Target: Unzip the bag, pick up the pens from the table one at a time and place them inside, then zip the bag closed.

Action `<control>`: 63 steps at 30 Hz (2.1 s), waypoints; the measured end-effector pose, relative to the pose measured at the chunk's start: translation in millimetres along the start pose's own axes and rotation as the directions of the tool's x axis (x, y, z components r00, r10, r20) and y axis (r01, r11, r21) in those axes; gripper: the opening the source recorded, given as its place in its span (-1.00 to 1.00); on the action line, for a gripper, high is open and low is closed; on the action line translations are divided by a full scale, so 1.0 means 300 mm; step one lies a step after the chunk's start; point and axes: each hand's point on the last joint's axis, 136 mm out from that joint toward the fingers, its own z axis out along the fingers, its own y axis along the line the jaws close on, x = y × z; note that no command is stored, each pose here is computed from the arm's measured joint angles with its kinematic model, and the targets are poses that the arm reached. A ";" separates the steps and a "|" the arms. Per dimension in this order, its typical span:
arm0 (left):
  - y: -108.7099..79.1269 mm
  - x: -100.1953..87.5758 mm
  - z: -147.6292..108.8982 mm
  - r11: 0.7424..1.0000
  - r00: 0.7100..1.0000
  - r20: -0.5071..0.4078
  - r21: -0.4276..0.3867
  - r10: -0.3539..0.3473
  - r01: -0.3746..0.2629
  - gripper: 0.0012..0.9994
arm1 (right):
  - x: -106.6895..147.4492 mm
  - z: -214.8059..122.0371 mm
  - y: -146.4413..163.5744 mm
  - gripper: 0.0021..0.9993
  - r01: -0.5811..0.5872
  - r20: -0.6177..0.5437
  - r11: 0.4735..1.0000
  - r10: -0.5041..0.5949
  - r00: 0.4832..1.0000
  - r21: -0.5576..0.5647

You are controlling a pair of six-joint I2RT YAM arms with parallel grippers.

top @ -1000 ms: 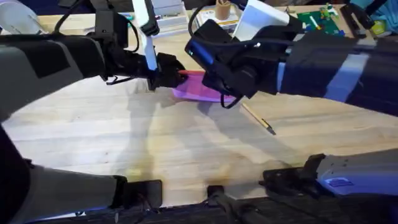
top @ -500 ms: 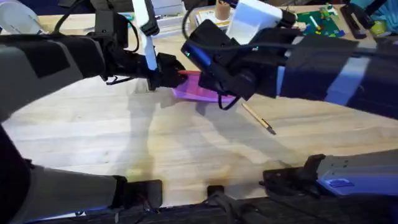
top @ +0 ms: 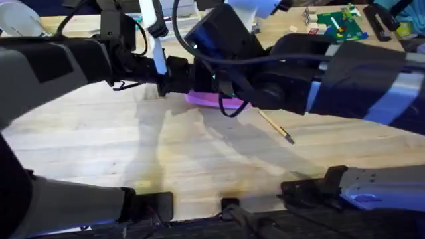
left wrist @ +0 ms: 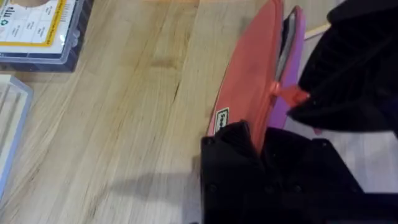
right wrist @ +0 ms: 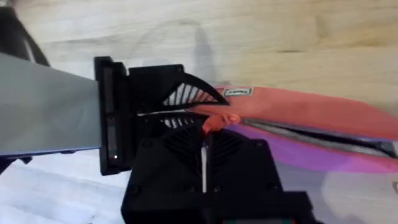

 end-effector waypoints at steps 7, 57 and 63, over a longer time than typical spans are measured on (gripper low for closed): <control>0.001 -0.001 -0.002 1.000 1.000 0.004 0.000 -0.001 0.001 -0.91 | 0.003 0.027 0.063 -0.94 0.056 -0.005 0.994 -0.057 0.998 -0.090; 0.083 -0.050 -0.225 0.986 0.996 0.085 -0.168 0.007 0.007 0.99 | -0.260 -0.190 -0.197 1.00 0.759 0.118 0.645 -0.750 0.651 -0.087; 0.113 -0.008 -0.290 0.973 0.995 0.086 -0.220 -0.044 0.062 0.99 | -0.280 -0.195 -0.181 1.00 0.949 0.171 0.315 -0.934 0.315 -0.025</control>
